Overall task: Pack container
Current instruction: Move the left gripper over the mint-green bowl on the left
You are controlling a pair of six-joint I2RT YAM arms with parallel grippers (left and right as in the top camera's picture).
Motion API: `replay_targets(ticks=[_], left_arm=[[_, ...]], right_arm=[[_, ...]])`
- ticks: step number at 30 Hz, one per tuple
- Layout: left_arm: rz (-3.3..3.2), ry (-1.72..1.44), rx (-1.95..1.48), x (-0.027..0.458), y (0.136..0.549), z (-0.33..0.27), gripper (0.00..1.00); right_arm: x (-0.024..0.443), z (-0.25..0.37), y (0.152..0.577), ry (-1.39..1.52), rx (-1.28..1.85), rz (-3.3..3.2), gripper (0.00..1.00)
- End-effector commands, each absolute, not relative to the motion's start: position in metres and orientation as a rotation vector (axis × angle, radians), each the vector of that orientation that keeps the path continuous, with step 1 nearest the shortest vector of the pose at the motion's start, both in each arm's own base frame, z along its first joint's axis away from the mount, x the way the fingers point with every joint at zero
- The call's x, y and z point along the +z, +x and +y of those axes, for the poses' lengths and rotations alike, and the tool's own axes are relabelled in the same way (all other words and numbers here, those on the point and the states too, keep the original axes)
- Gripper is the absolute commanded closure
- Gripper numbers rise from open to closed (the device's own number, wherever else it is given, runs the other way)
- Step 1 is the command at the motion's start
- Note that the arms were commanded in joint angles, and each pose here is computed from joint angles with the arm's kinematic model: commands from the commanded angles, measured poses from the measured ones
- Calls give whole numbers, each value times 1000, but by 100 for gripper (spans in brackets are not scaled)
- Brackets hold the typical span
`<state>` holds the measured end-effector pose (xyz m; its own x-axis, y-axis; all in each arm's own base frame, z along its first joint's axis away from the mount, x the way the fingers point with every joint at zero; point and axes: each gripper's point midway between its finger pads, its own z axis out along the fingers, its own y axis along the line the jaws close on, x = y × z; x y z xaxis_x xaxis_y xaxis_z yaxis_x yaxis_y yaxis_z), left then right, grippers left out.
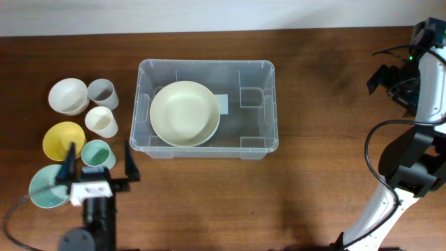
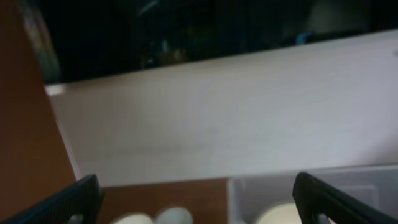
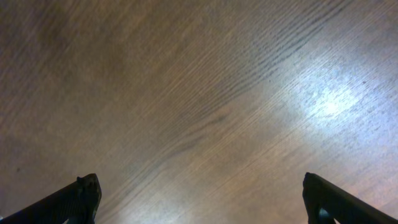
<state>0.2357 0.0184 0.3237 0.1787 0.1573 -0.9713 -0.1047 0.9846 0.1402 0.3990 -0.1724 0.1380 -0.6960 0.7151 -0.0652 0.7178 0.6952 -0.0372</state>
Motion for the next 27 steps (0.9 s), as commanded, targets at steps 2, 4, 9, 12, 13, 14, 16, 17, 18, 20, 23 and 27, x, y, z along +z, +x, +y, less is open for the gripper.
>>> replay_targets(ticks=[2,4,9,12,13,14,16,17,18,20,23,27], left_arm=[[1540,1,318,367,263,44,0],[1641,2,320,372,277,48,0],[1882,69,235,354,315,41,0],[1951,-6,280,340,329,55,0],[1954,-189,289,338,329,73,0],[1948,-327,294,336,326,87,0],[1938,-574,345,333,310,119,0],[1920,-709,368,330,298,135,0],[1893,-837,381,328,284,151,0],[1835,-1035,368,324,261,174,0],[1785,-1187,283,317,244,195,0],[1887,-1242,207,293,233,187,0]], right_arm=[[137,-174,398,1211,-97,2853,1],[137,-174,398,1212,-97,2852,1],[137,-174,398,1212,-97,2852,1],[137,-174,398,1212,-97,2852,1],[137,-174,398,1212,-97,2852,1],[137,-174,398,1212,-97,2852,1],[137,-174,398,1212,-97,2852,1],[137,-174,398,1212,-97,2852,1],[137,-174,398,1212,-97,2852,1],[137,-174,398,1212,-97,2852,1],[137,-174,398,1212,-97,2852,1],[137,-174,398,1212,-97,2852,1]])
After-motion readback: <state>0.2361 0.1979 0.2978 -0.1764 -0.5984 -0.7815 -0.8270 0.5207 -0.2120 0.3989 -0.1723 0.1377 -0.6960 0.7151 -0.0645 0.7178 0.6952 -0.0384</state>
